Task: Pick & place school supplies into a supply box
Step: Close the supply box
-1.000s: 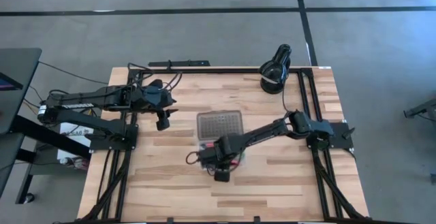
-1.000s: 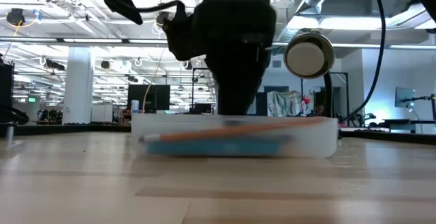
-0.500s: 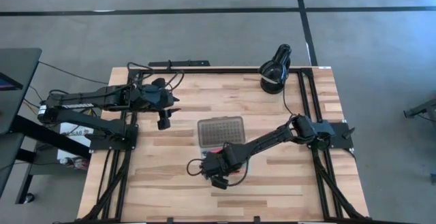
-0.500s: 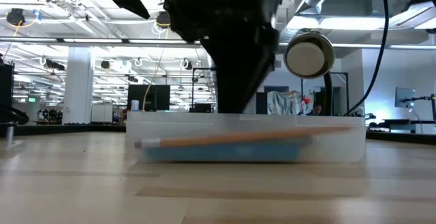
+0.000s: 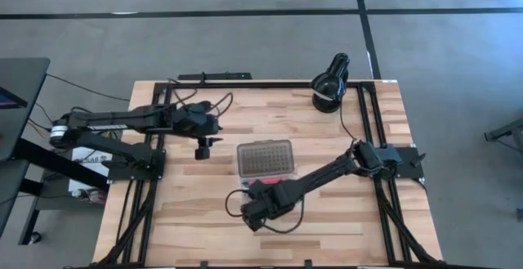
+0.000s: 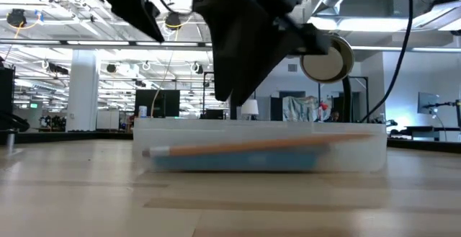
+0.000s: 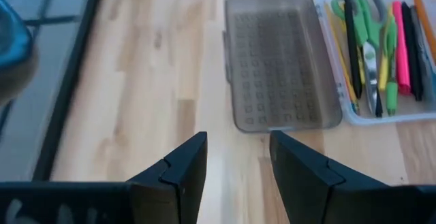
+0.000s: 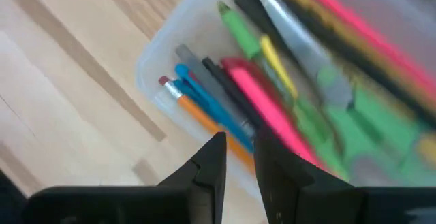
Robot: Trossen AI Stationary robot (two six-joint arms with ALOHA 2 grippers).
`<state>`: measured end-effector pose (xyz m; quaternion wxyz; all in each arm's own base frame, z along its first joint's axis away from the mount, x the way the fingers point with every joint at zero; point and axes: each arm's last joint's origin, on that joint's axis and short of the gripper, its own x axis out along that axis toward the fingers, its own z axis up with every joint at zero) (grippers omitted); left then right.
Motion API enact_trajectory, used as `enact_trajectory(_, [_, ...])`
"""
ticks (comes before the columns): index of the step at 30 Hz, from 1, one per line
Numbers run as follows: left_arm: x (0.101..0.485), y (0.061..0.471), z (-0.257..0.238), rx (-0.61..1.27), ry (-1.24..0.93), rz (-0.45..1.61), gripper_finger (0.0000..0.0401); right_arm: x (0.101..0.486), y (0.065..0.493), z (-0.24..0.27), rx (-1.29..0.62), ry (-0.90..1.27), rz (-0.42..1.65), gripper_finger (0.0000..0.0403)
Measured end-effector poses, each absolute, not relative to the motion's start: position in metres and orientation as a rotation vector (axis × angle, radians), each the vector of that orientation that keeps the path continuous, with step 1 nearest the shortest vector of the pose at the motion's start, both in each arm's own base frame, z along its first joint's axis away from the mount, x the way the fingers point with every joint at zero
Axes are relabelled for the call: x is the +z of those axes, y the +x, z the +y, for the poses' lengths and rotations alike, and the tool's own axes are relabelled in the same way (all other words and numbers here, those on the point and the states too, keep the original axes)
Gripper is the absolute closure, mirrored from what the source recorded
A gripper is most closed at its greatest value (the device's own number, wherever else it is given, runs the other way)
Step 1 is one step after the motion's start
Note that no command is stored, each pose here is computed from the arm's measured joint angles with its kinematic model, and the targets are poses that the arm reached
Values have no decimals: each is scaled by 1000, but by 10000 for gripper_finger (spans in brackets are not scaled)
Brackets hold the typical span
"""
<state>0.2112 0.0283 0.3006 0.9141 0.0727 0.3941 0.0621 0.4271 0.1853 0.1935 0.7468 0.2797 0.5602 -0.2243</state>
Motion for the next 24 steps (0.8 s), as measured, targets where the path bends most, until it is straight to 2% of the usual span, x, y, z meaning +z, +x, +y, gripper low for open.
enact_trajectory(12, [263, 246, 49, 53, 236, 827, 246, 196, 401, 235, -759, 1026, 1129, 335])
enact_trajectory(18, [242, 263, 67, 47, 305, 873, 246, 191, 393, 244, -843, 1076, 1126, 335])
enact_trajectory(24, [215, 274, 90, 22, 228, 948, 246, 182, 393, 243, -883, 1049, 1148, 335])
